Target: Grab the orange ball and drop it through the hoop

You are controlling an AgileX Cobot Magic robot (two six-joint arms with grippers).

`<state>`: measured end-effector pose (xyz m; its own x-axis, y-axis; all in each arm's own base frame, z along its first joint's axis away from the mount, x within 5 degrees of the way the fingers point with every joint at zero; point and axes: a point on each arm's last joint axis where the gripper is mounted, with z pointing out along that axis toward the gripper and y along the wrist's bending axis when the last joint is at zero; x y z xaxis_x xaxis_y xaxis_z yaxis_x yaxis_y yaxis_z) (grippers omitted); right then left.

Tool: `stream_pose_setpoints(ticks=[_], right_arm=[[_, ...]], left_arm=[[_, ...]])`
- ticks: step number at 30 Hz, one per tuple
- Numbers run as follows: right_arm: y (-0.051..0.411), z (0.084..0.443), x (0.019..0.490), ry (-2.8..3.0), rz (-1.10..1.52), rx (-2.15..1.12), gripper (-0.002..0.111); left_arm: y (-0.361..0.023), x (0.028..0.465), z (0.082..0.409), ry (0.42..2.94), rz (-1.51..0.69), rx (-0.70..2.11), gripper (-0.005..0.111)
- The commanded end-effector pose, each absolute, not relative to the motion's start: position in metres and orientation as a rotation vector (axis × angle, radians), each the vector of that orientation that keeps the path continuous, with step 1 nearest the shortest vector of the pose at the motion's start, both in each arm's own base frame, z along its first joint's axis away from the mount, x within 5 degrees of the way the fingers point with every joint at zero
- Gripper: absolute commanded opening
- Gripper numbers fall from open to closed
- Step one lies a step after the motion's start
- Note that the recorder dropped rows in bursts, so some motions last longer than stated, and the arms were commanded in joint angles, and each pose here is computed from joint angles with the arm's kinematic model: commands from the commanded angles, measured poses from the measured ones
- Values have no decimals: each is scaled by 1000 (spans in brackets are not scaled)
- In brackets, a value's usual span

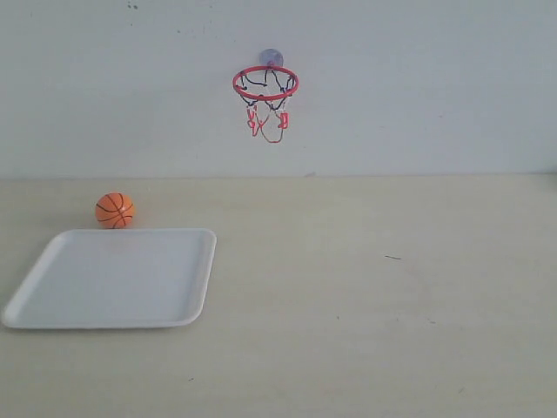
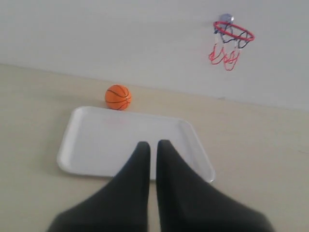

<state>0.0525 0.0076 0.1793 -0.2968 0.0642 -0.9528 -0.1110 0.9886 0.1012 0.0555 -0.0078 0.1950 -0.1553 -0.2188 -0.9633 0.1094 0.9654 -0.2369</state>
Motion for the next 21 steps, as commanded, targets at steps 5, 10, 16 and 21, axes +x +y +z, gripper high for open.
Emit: stream_pose_setpoints(ticks=[5, 10, 16, 21], right_arm=[[7, 180, 52, 1854, 164, -40, 0], [7, 180, 52, 1853, 165, -40, 0], [7, 180, 52, 1853, 165, -40, 0], [7, 180, 52, 1853, 165, -40, 0]], left_arm=[[-1, 54, 186, 1785, -168, -145, 4], [-1, 54, 186, 1784, -165, -154, 4], [-1, 54, 186, 1783, -165, -153, 4], [-1, 54, 186, 1785, -164, -154, 4]])
